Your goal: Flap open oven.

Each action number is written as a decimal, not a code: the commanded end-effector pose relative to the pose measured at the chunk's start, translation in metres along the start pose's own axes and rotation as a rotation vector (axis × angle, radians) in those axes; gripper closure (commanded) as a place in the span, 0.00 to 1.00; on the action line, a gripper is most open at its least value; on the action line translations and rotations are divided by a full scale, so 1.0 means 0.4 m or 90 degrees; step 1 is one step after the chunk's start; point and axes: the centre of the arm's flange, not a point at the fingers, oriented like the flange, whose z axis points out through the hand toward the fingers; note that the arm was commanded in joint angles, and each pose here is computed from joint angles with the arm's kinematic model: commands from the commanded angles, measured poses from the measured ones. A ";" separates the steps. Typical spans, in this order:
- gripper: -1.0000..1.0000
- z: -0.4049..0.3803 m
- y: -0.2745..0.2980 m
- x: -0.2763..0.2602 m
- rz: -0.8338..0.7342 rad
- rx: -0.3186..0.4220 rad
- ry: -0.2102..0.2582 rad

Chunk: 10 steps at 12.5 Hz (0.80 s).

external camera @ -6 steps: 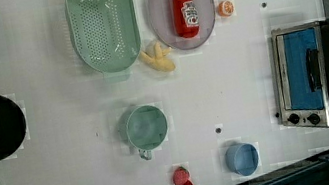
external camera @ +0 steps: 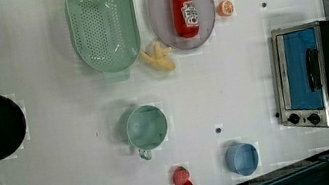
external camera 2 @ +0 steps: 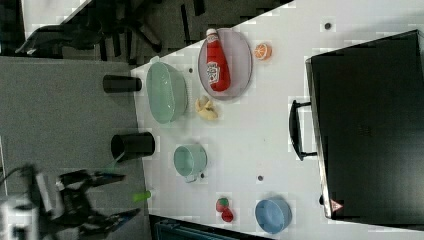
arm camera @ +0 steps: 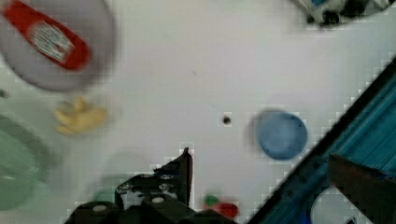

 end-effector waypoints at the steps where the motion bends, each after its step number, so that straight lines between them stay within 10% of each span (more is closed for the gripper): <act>1: 0.06 0.060 -0.027 0.051 0.059 -0.016 -0.014; 7: 0.78 0.071 -0.017 0.064 0.066 -0.020 -0.019; 10: 0.82 0.099 0.022 0.105 0.034 -0.024 -0.035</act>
